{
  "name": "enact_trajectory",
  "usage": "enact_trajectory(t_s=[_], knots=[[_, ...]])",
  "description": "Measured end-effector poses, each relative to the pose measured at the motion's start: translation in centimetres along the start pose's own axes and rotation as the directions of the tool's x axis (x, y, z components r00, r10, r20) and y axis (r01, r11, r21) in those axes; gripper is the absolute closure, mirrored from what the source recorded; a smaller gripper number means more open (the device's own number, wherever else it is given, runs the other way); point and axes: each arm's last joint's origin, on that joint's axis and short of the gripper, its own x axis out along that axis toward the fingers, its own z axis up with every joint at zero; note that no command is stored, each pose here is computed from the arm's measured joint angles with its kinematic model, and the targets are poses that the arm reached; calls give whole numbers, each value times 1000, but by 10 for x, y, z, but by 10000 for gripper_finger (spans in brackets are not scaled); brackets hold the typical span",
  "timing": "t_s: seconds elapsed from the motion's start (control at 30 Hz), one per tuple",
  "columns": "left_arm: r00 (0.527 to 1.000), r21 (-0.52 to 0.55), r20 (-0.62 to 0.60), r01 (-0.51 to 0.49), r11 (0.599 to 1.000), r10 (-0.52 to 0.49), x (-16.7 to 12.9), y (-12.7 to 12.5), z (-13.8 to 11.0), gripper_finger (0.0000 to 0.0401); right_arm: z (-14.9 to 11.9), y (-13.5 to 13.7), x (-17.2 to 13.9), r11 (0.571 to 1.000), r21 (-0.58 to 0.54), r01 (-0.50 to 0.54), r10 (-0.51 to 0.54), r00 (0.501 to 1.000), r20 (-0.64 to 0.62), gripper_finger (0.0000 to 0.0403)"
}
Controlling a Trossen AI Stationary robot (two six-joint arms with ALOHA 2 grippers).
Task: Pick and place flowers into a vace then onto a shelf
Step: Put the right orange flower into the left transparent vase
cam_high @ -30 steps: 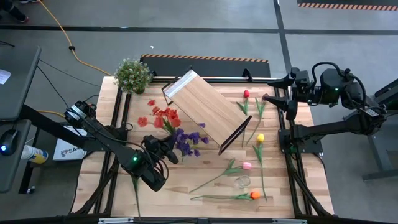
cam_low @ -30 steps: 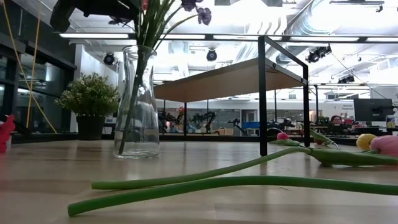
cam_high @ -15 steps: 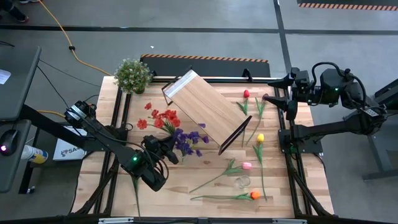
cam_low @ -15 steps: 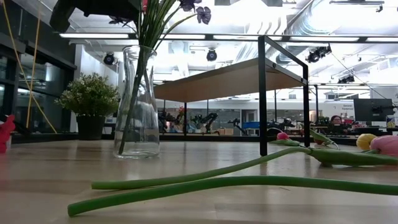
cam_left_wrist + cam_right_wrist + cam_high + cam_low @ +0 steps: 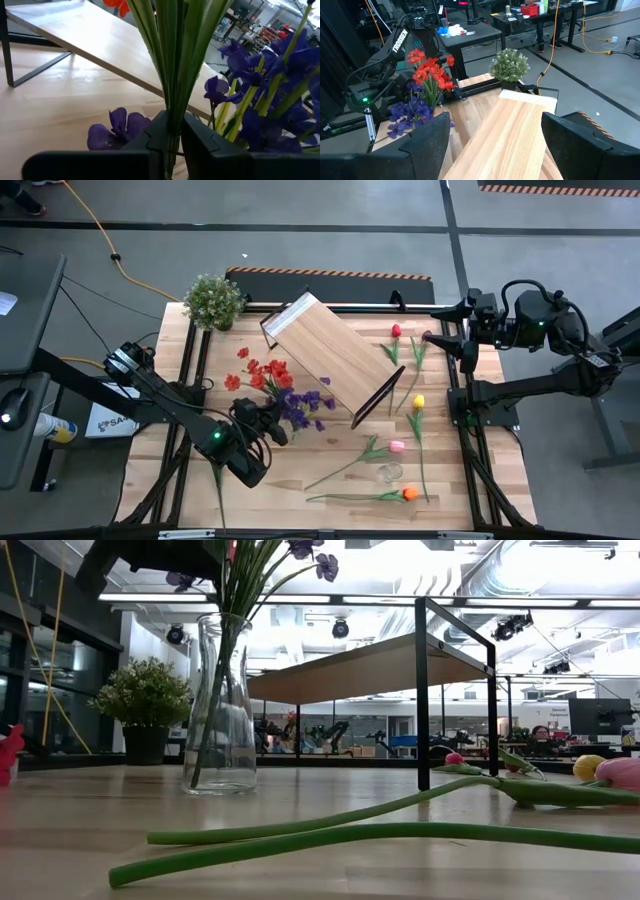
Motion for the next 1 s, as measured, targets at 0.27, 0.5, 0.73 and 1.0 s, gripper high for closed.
enact_trajectory(t_s=[0.27, 0.5, 0.73, 1.0], knots=[[1000, -11, -24, -1, 1000, 0, 0, -1, -1, 311, 0, 0, 0, 1000, 0, 0, 0, 1000, 0, 100], [998, -19, -70, -6, 1000, 5, 0, -1, -2, 286, 0, 0, 0, 1000, 0, 0, 0, 1000, 0, 100], [997, -19, -72, -6, 1000, 5, 0, -1, -2, 245, 0, 0, 0, 1000, 0, 0, 0, 1000, 0, 100], [988, 7, -151, -14, 1000, 15, -1, -1, -4, 199, 0, 0, 0, 1000, 0, 0, 0, 1000, 0, 100]])
